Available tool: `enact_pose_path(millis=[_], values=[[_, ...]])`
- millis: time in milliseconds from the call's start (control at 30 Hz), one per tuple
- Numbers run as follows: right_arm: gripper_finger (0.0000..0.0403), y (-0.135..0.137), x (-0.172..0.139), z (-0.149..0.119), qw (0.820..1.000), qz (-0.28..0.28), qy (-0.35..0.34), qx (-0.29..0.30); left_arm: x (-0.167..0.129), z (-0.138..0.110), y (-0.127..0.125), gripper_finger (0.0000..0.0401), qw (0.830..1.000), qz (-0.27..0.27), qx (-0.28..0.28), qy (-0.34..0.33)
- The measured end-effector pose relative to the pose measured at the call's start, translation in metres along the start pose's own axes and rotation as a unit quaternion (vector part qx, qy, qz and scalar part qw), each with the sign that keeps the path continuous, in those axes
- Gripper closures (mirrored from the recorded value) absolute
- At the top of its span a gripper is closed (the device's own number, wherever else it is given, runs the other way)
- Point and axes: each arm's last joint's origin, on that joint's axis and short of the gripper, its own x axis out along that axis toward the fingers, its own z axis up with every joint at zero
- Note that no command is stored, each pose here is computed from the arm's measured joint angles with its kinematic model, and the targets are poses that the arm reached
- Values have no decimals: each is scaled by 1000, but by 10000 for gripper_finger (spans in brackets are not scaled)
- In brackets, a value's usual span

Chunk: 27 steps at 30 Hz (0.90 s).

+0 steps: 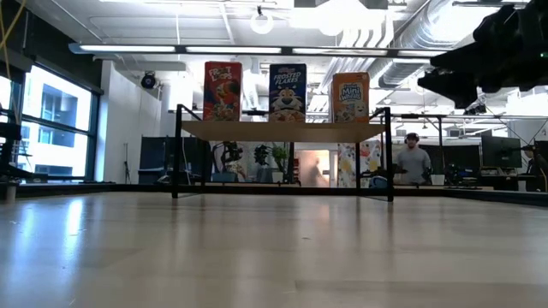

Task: Stack cereal on shelf
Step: Put the orange cereal box on the shelf aligned with the other orange cereal boxes

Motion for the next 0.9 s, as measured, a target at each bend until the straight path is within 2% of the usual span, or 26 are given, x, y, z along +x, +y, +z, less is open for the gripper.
enact_pose_path(millis=[267, 900], values=[[118, -1, 0, -5, 999, -8, 27, 17, 0, 0, 0, 169, 1000, 0, 0, 0], [118, 2, 3, -13, 999, -5, 21, 24, 0, 0, 0, 169, 1000, 0, 0, 0]])
